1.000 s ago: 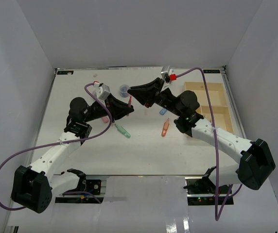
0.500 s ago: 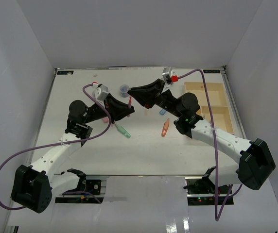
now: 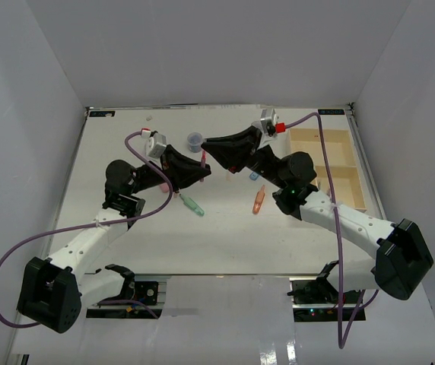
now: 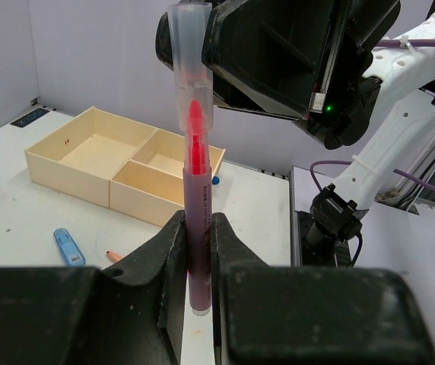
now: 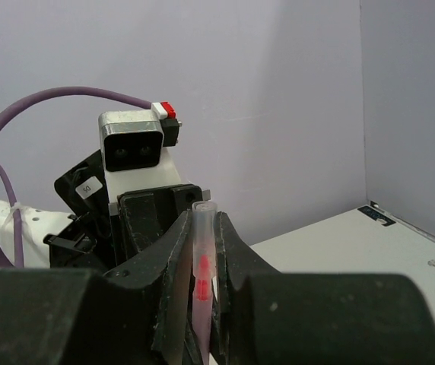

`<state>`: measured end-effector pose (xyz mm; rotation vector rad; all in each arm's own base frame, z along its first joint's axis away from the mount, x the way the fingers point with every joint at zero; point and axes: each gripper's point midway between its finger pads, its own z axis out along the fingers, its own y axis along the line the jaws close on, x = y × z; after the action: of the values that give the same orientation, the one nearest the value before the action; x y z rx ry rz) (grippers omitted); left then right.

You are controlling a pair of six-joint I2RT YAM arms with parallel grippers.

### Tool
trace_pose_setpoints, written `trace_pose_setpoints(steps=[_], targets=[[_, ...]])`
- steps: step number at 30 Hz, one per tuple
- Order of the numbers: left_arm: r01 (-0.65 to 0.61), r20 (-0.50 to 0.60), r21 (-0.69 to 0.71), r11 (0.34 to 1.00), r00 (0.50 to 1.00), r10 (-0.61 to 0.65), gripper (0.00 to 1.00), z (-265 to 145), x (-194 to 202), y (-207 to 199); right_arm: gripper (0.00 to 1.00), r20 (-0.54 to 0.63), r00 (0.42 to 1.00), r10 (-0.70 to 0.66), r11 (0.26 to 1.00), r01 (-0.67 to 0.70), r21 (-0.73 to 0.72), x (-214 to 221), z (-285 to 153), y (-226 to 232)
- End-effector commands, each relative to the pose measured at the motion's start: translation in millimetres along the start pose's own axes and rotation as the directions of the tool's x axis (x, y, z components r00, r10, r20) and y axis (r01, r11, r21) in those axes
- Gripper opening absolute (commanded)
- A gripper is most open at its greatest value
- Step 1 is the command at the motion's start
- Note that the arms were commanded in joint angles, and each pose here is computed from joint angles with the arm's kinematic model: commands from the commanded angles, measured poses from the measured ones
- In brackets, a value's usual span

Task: Sort the stationery into containers
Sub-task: Close the pen cap on the pen.

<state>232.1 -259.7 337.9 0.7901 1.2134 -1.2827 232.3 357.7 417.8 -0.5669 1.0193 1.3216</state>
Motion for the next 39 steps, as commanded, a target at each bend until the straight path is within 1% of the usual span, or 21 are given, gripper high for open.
trace_pose_setpoints(steps=[1,5,7,9,12,15,16,18,19,21,22,24,25,27,29,30,34,35,37,39], targets=[[-0.114,0.095,0.014,0.993,0.989,0.112,0.00,6,-39,-7,0.15,-0.040,0.999,0.018,1.000,-0.018,0.001,12,-5,3],[-0.128,0.095,0.015,0.992,0.987,0.126,0.00,9,-43,-6,0.17,-0.067,0.997,0.021,1.000,-0.021,0.006,15,-3,2],[-0.136,0.095,0.015,0.991,0.986,0.134,0.00,9,-44,-6,0.20,-0.067,0.998,0.021,1.000,-0.021,-0.001,14,-4,4],[-0.144,0.101,0.017,0.989,0.985,0.142,0.00,10,-47,-6,0.20,-0.073,0.997,0.022,1.000,-0.021,0.009,15,-4,2],[-0.151,0.102,0.027,0.988,0.984,0.147,0.00,11,-49,-8,0.24,-0.087,0.996,0.024,1.000,-0.023,0.012,17,-4,2],[-0.152,0.094,0.025,0.988,0.984,0.149,0.00,10,-47,-8,0.35,-0.092,0.996,0.022,1.000,-0.021,0.009,15,-5,4],[-0.150,0.096,0.020,0.988,0.984,0.147,0.00,10,-47,-7,0.42,-0.096,0.995,0.015,1.000,-0.014,0.009,15,-5,4],[-0.149,0.095,0.018,0.989,0.985,0.147,0.00,10,-46,-7,0.48,-0.107,0.994,0.006,1.000,-0.005,0.014,12,-7,5],[-0.144,0.092,0.014,0.989,0.986,0.142,0.00,10,-44,-6,0.56,-0.110,0.994,-0.005,1.000,0.007,0.016,11,-8,6],[-0.139,0.086,0.011,0.990,0.987,0.137,0.00,9,-43,-5,0.66,-0.106,0.994,-0.022,0.999,0.025,0.022,3,-11,9],[-0.135,0.084,0.007,0.991,0.987,0.134,0.00,9,-42,-4,0.76,-0.128,0.992,-0.020,0.999,0.025,0.036,5,-15,8],[-0.122,0.068,-0.004,0.993,0.990,0.122,0.00,9,-38,-2,0.84,-0.131,0.990,-0.052,0.996,0.061,0.060,-3,-20,8],[-0.125,0.062,-0.012,0.992,0.990,0.126,0.00,8,-36,0,0.91,-0.158,0.985,-0.066,0.994,0.079,0.079,-3,-26,7],[-0.111,0.041,-0.028,0.993,0.993,0.113,0.00,7,-30,4,0.98,-0.195,0.979,-0.065,0.987,0.092,0.132,0,-34,0],[-0.106,0.019,-0.049,0.993,0.994,0.107,0.00,5,-25,7,0.91,-0.190,0.978,-0.086,0.978,0.119,0.174,-11,-41,-2],[-0.101,0.009,-0.054,0.993,0.995,0.102,0.00,5,-23,8,0.90,-0.195,0.977,-0.090,0.975,0.127,0.184,-13,-43,-3],[-0.079,-0.040,-0.084,0.993,0.996,0.076,0.00,2,-12,15,0.90,-0.176,0.974,-0.141,0.958,0.179,0.225,-30,-54,-3],[-0.069,-0.060,-0.090,0.994,0.996,0.064,0.00,2,-9,16,0.90,-0.174,0.970,-0.171,0.953,0.208,0.220,-35,-54,-3],[-0.053,-0.085,-0.099,0.994,0.995,0.044,0.00,0,-2,17,0.90,-0.182,0.966,-0.186,0.950,0.224,0.216,-36,-52,-4],[-0.065,-0.099,-0.102,0.993,0.994,0.055,0.00,-1,0,18,0.90,-0.182,0.962,-0.202,0.947,0.239,0.214,-46,-45,-3]])
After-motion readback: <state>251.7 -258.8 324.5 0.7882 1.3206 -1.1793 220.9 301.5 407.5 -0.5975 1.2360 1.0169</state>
